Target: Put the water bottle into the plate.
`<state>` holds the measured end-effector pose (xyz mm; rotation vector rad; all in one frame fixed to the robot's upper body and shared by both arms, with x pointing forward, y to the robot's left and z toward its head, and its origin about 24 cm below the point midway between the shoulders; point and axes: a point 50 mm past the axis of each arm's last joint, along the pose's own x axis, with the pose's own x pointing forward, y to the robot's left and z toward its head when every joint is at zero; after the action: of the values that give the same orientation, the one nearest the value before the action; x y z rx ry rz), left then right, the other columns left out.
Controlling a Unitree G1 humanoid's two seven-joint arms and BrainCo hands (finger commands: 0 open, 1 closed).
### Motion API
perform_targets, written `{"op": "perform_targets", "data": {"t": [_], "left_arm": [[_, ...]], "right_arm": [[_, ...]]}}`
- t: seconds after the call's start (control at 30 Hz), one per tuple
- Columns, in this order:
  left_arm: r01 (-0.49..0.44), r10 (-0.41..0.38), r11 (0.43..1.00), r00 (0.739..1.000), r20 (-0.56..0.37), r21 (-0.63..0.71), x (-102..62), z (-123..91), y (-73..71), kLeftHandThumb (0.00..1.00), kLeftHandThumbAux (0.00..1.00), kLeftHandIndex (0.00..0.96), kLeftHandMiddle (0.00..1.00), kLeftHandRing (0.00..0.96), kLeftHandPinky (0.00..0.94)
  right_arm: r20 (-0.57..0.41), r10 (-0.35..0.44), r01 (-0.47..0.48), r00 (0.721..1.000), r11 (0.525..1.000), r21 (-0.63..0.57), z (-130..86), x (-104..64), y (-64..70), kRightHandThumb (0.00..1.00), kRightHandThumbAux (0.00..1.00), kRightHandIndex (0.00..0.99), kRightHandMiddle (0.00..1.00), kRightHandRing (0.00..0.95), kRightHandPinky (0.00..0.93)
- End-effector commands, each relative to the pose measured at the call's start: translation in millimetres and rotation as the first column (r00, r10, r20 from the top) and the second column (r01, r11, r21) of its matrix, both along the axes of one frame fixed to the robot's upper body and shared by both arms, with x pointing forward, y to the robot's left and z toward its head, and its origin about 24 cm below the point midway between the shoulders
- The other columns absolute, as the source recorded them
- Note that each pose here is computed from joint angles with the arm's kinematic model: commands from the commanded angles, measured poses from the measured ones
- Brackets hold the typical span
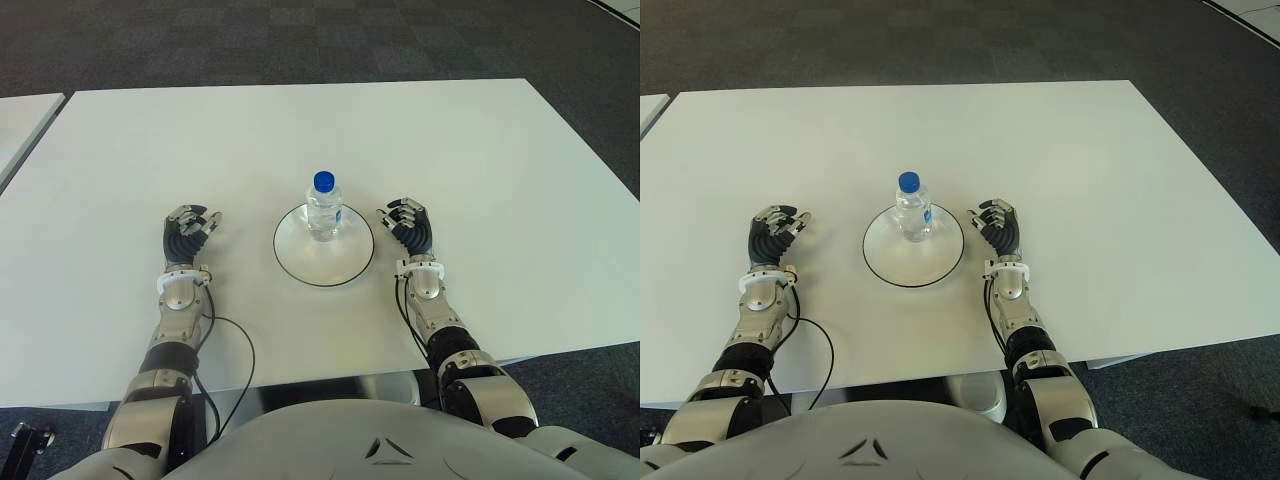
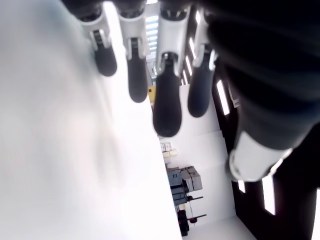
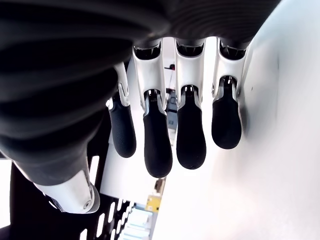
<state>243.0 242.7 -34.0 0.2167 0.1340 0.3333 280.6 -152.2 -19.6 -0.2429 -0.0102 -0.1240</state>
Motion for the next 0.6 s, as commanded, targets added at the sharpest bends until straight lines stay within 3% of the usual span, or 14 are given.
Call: {"op": "perform_targets", "data": {"t": [0.03,0.6], "left_arm": [[0.101,-0.103,0.995,0.981,-0.162,-0.024,-14.0,-25.4,-17.1,0.707,0.717,0.438,0.695,0.691,0.682],[0.201,-0.191,0.979,0.956,-0.224,0.023,-14.8,-32.7,-26.4,0.71,0.715,0.438,0.711,0.704,0.678]], "right_arm": [[-0.035,-0.001,0.001,0.999,1.0,-0.005,-5.6,-3.4,-0.4,0.708,0.728,0.434,0.631,0.643,0.654],[-0.033,0.001,-0.001,0.999,1.0,-0.008,-5.6,-3.0,1.3,0.707,0.729,0.434,0.632,0.643,0.652]]}}
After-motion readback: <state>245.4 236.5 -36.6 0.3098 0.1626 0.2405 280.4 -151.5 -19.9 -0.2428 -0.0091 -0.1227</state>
